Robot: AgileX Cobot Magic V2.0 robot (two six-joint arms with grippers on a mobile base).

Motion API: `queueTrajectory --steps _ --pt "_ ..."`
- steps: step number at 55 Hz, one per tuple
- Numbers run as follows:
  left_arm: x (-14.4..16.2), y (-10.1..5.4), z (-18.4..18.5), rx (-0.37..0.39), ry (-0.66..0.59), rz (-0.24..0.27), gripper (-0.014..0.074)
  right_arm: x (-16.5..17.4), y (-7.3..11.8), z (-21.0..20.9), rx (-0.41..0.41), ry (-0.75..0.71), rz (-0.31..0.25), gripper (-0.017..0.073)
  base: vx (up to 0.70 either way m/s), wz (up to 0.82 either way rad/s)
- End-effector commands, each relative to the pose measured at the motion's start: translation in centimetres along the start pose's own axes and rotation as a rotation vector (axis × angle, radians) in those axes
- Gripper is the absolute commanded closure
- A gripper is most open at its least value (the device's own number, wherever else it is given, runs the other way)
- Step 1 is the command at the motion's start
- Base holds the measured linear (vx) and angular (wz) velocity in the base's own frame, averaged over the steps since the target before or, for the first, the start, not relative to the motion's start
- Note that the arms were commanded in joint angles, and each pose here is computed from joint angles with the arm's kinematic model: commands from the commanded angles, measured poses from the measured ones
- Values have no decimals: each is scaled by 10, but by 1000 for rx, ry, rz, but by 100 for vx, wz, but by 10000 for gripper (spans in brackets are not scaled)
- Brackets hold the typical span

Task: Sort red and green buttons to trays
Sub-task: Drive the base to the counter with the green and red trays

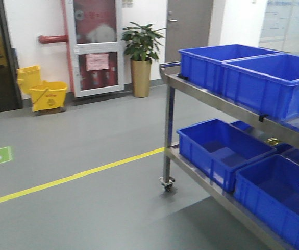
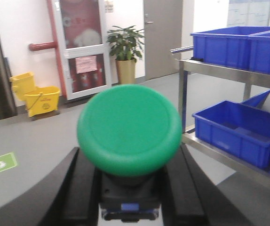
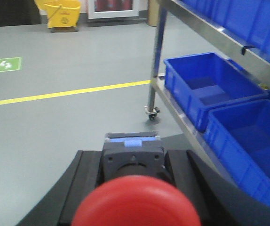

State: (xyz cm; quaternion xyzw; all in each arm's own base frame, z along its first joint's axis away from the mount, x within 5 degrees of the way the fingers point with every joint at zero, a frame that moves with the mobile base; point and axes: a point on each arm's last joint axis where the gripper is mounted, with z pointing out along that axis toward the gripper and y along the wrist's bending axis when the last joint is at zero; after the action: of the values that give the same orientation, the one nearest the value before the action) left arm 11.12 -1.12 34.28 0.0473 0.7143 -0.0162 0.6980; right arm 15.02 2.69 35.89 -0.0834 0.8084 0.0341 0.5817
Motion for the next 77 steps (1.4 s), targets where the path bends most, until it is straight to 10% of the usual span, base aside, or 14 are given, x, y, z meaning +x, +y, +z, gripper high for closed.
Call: queueTrajectory --steps 1,77 --pt "-17 -3 -1 36 -103 -11 591 -18 0 -6 0 -129 -4 568 40 -34" --pt "-17 -3 -1 36 -103 -11 591 -18 0 -6 0 -129 -4 568 30 -53"
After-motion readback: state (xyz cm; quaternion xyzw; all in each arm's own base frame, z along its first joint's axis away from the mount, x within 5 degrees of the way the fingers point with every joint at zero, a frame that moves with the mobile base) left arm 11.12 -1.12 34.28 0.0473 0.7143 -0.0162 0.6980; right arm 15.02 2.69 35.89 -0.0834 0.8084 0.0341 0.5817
